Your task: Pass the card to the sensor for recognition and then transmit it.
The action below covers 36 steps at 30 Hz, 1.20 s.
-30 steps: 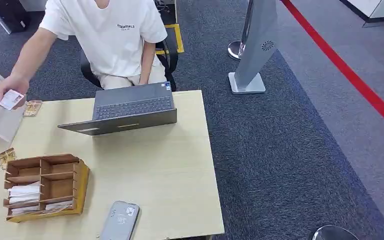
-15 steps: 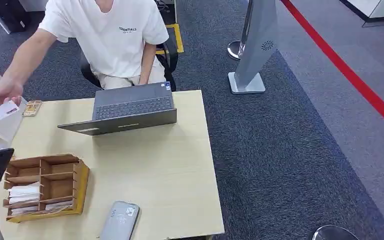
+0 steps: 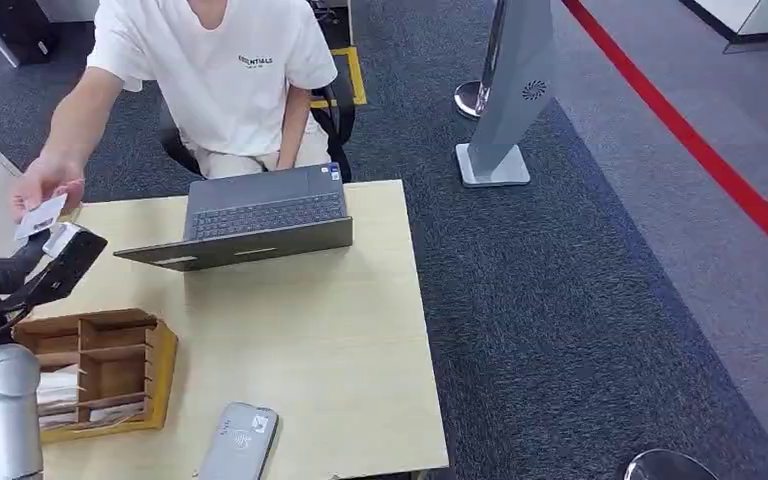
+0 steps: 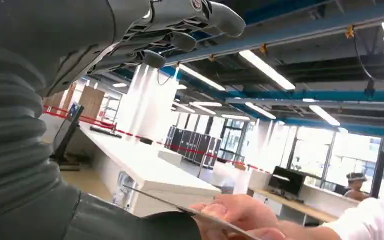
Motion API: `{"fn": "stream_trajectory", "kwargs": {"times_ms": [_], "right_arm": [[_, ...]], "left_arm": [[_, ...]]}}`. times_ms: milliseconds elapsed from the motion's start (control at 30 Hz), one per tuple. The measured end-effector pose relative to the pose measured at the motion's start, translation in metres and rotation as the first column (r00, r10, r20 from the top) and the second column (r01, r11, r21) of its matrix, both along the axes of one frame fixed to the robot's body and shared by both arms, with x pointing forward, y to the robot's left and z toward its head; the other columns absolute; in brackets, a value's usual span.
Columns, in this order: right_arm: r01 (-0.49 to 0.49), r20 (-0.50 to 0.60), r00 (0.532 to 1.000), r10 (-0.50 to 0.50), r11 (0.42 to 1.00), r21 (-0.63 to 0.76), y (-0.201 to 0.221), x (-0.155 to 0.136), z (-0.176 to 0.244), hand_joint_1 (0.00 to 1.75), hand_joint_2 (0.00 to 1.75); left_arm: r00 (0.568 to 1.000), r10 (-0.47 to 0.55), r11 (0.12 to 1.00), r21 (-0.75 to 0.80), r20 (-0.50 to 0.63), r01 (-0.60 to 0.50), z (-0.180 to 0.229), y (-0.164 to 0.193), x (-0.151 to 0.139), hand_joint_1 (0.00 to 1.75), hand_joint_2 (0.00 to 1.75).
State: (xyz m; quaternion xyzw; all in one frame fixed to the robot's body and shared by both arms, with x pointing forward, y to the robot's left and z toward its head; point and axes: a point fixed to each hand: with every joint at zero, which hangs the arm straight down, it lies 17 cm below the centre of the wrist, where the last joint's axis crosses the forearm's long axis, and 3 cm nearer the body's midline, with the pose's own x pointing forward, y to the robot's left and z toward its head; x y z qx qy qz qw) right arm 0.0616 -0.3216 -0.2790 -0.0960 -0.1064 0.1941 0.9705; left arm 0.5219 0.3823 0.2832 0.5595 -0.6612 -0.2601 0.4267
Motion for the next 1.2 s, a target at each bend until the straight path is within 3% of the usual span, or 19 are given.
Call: {"fn": "stream_trajectory", "kwargs": {"times_ms": [300, 333, 367, 400, 600, 1200], "right_arm": [[-0.004, -0.011, 1.0, 0.004, 1.0, -0.008, -0.007, 0.0, 0.0, 0.0, 1.75], [-0.005, -0.012, 1.0, 0.005, 1.0, -0.01, -0.008, 0.0, 0.0, 0.0, 1.75], [-0.006, -0.014, 1.0, 0.005, 1.0, -0.011, -0.009, 0.0, 0.0, 0.0, 1.75], [-0.007, -0.017, 1.0, 0.007, 1.0, -0.013, -0.01, 0.0, 0.0, 0.0, 1.75], [-0.02, -0.022, 1.0, 0.02, 1.0, -0.018, -0.013, -0.001, 0.0, 0.0, 1.75], [-0.029, -0.029, 0.999, 0.028, 0.999, -0.022, -0.016, -0.002, 0.0, 0.0, 1.75]], "left_arm": [[0.968, 0.103, 0.984, 0.167, -0.23, -0.065, -0.028, 0.0, 0.048, 0.0, 1.75], [0.961, 0.12, 0.979, 0.19, -0.25, -0.073, -0.031, 0.002, 0.052, 1.47, 1.75], [0.954, 0.136, 0.974, 0.211, -0.268, -0.08, -0.034, 0.004, 0.055, 1.47, 1.75], [0.945, 0.157, 0.968, 0.235, -0.288, -0.089, -0.038, 0.006, 0.058, 1.75, 1.75], [0.899, 0.247, 0.937, 0.325, -0.361, -0.126, -0.052, 0.021, 0.066, 1.75, 1.75], [0.879, 0.256, 0.936, 0.332, -0.402, -0.12, -0.069, 0.029, 0.071, 1.75, 1.75]]}}
